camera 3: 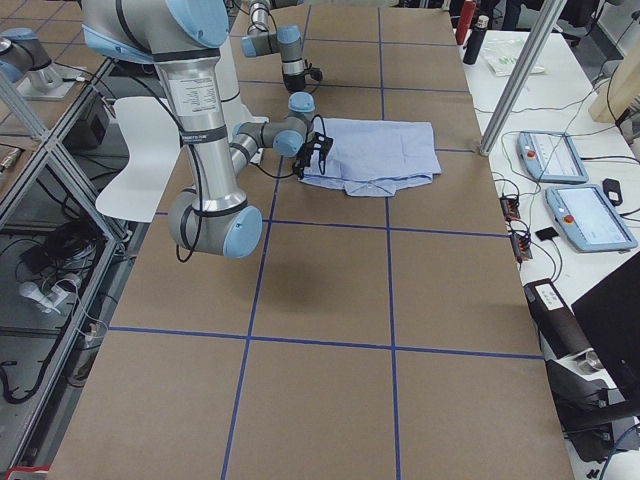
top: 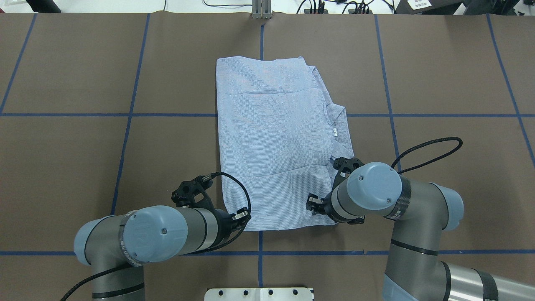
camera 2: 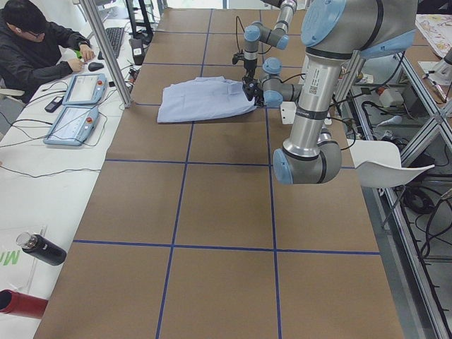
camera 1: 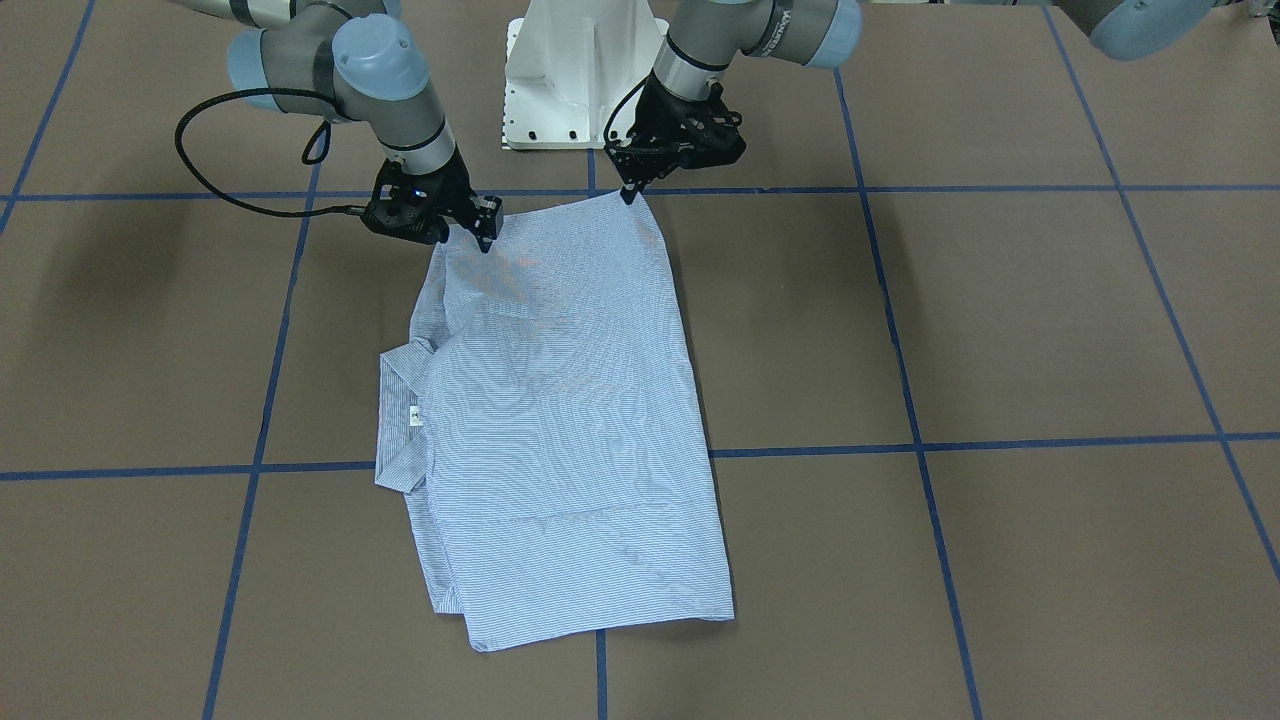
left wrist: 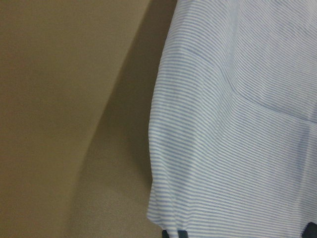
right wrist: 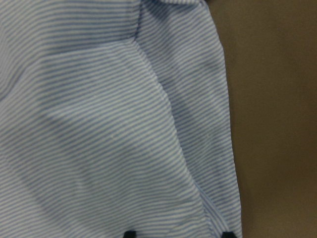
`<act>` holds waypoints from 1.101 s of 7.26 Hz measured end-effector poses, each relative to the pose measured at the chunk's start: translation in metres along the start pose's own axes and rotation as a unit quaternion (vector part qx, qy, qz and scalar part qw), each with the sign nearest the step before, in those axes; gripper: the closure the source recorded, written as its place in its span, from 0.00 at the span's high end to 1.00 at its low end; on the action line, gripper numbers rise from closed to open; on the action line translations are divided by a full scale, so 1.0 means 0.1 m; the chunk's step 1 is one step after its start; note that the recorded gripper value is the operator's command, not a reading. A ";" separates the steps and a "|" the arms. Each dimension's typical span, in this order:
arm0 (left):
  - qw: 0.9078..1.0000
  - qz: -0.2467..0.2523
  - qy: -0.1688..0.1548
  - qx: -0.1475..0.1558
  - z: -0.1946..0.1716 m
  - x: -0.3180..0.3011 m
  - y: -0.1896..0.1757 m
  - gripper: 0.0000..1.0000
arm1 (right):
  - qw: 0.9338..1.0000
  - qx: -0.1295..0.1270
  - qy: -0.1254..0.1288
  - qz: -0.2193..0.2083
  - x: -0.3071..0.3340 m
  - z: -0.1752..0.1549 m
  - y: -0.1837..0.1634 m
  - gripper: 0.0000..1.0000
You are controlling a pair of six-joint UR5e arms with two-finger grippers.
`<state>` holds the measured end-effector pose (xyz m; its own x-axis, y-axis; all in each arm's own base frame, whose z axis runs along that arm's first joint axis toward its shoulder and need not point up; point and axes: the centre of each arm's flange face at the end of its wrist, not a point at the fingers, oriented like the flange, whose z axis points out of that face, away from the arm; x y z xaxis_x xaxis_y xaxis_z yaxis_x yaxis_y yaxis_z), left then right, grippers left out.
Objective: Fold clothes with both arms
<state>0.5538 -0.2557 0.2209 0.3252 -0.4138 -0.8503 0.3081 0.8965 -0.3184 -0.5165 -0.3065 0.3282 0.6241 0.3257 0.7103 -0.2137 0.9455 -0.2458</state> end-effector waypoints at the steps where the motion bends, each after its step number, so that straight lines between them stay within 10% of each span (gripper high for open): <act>1: 1.000 0.000 0.000 0.000 0.00 0.00 0.00 0.00 | 1.000 0.000 0.001 0.000 0.00 0.01 0.00 0.44; 3: 1.000 0.000 0.000 0.000 0.00 0.00 0.00 0.00 | 1.000 0.000 0.001 0.000 0.00 0.01 0.00 0.06; 8: 1.000 0.000 -0.001 0.000 0.00 -0.01 0.00 0.00 | 1.000 0.001 -0.002 -0.001 -0.02 -0.01 0.01 0.00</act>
<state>0.5537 -0.2557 0.2216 0.3263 -0.4141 -0.8497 0.3085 0.8964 -0.3183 -0.5173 -0.3066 0.3254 0.6209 0.3238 0.7139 -0.2146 0.9461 -0.2425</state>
